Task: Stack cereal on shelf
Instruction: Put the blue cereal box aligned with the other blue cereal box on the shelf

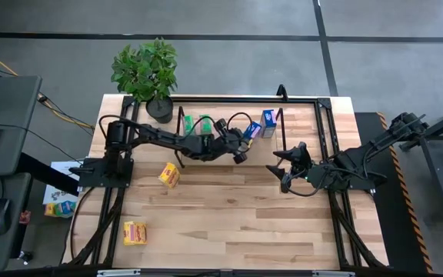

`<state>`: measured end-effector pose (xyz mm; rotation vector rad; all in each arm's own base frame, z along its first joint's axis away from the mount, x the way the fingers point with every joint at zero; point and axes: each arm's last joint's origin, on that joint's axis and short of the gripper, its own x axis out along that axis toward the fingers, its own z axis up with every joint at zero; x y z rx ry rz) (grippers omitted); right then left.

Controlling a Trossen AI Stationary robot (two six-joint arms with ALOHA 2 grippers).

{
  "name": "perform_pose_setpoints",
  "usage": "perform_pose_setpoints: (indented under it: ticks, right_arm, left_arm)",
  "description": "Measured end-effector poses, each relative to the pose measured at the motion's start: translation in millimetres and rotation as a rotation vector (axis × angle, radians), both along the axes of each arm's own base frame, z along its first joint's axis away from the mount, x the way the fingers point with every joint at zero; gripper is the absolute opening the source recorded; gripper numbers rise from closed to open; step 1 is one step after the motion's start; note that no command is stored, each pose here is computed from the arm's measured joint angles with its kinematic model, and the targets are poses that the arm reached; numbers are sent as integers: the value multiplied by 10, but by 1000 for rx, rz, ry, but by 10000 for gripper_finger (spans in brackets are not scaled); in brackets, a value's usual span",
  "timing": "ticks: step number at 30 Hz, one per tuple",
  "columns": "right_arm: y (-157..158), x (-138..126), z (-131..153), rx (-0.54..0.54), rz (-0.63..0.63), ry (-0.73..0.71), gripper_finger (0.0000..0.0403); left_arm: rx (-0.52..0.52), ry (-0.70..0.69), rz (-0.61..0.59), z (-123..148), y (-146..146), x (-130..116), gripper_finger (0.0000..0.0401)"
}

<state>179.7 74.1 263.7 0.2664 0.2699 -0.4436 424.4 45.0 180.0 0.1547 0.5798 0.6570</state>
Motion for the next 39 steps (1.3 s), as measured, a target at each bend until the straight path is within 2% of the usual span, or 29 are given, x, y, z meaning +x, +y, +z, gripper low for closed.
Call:
perform_pose_setpoints:
  ticks: [4,8,12,16,22,25,32,39]
  right_arm:
    - [0,0,0,0,0,0,277]
    - [-2,0,0,-3,-6,-1,277]
    - [-2,0,0,0,-7,-2,277]
    - [-3,-1,-3,-2,-7,1,277]
    - [-5,-4,-9,-9,-7,9,277]
    - [-5,-4,-9,-1,-10,5,277]
    - [-5,-4,-9,-2,-10,6,277]
    - [-6,-4,-8,-5,-16,4,277]
  left_arm:
    - [-13,-28,-16,59,-93,0,0]
    - [-50,-74,-90,104,-204,29,0]
    - [-52,-66,-120,101,-266,34,0]
    - [-17,-6,-72,96,-273,-18,0]
    - [12,-10,-42,227,-311,-73,0]
    - [2,-30,-3,231,-228,-76,0]
    - [-103,-55,-1,136,63,-58,0]
    - [-141,-81,11,137,217,-68,0]
